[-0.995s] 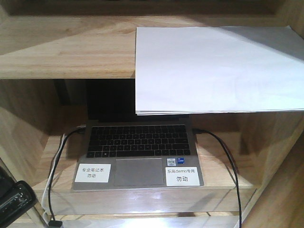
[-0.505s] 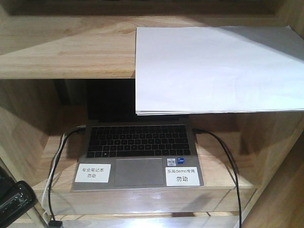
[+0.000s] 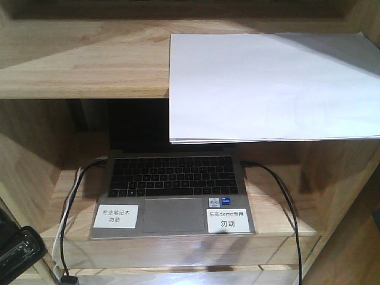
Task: Grab stapler and paper to desk for stapling
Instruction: 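Move the right gripper to the edge of the white paper stack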
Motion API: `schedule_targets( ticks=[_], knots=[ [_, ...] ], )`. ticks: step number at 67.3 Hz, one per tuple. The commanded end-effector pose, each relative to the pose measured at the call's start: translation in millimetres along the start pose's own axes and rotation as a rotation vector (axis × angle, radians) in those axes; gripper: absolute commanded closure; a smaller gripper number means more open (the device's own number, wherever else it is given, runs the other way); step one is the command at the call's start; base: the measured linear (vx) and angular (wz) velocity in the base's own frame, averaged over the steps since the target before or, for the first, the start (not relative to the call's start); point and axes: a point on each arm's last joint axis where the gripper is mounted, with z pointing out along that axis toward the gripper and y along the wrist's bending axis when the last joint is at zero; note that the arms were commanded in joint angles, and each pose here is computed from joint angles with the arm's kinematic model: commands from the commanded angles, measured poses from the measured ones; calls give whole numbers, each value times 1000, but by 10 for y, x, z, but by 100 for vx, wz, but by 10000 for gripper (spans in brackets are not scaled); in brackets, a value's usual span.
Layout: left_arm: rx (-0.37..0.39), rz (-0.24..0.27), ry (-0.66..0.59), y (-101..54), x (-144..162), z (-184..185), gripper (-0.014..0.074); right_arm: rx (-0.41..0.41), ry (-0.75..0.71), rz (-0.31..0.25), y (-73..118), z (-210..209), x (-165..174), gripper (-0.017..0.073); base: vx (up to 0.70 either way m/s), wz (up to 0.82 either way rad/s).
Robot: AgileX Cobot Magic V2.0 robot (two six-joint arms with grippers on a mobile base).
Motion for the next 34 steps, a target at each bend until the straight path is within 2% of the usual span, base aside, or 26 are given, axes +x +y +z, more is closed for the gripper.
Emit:
schedule_targets(
  ticks=[1, 6, 15, 34],
  knots=[
    [-25, -19, -133, 29, -182, -44, 600, -125, 11, -3, 243, 148, -67, -4, 0, 0],
    [-25, -19, -133, 29, -182, -44, 600, -175, 25, 9, 326, 267, -86, -4, 0, 0],
    [-25, -19, -133, 29, -182, -44, 600, -201, 60, 39, 364, 505, -90, -4, 0, 0],
    [-25, -19, -133, 29, -182, -44, 600, -258, 89, 115, 341, 981, -91, -4, 0, 0]
  ],
)
